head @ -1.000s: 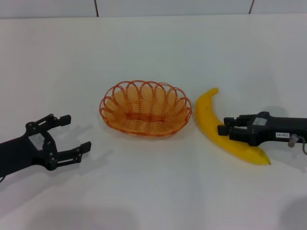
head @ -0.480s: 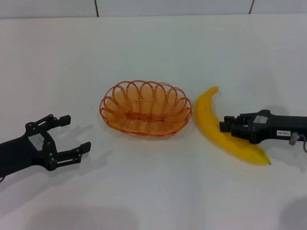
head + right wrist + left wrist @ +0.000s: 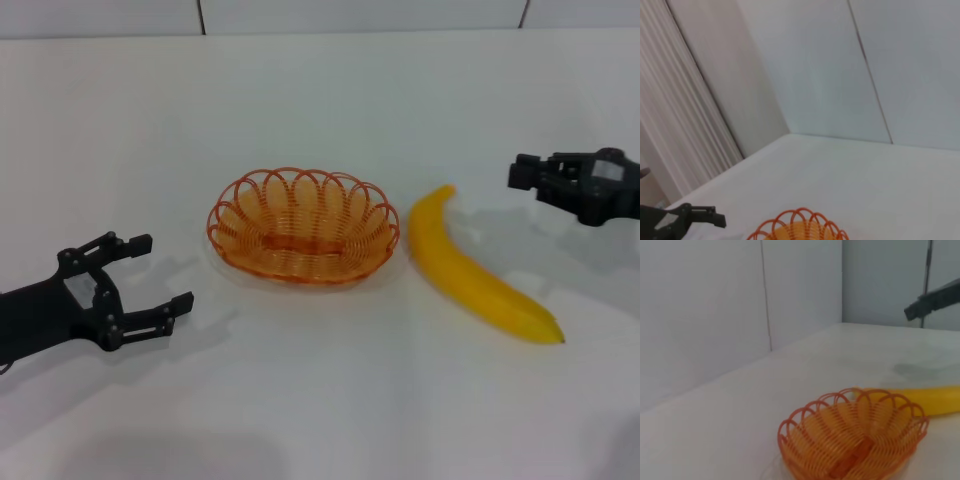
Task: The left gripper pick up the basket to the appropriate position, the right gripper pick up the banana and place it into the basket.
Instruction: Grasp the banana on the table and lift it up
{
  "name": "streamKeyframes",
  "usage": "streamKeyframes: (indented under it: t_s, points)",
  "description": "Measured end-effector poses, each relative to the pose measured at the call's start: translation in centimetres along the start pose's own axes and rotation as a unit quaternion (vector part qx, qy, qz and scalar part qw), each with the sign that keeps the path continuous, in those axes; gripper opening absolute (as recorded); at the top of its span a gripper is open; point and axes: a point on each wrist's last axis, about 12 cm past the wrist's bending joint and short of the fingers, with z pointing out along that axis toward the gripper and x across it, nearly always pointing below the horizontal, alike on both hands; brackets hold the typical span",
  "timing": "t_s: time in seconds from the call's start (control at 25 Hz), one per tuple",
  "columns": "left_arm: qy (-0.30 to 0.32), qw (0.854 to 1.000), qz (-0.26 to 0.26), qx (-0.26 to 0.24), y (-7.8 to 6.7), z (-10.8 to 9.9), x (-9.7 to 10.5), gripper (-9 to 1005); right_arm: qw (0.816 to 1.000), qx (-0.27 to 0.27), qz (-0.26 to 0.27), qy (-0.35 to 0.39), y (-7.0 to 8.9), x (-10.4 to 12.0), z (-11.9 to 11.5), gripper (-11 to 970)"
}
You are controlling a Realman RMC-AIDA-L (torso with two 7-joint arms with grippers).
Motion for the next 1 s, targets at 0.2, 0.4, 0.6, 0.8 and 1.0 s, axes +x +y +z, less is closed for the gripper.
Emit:
streamKeyframes:
  t_s: [0.2, 0.4, 0.6, 0.8, 1.0]
  points:
    - [-0.002, 1.0, 0.005, 0.004, 0.01, 0.27, -0.19, 917, 1.0, 0.012, -0.002, -0.026, -0.35, -0.51, -0.48, 189]
    - [-0.002, 1.0, 0.0, 0.003, -0.04, 0.23, -0.02, 917, 0.998, 0.024, -0.022, -0.05, -0.23, -0.28, -0.58, 197]
    - [-0.003, 1.0, -0.001, 0.003, -0.03, 0.23, -0.04, 916, 0.998, 0.016, -0.037, -0.046, -0.07, -0.28, -0.34, 255]
    - [-0.003, 1.0, -0.001, 0.003, -0.04, 0.23, -0.03, 916, 0.998, 0.015, -0.027, -0.051, 0.0, -0.17, -0.28, 448]
    - [-0.003, 1.0, -0.002, 0.003, -0.05, 0.23, -0.03, 916, 0.998, 0.014, -0.019, -0.056, 0.09, -0.04, -0.41, 678]
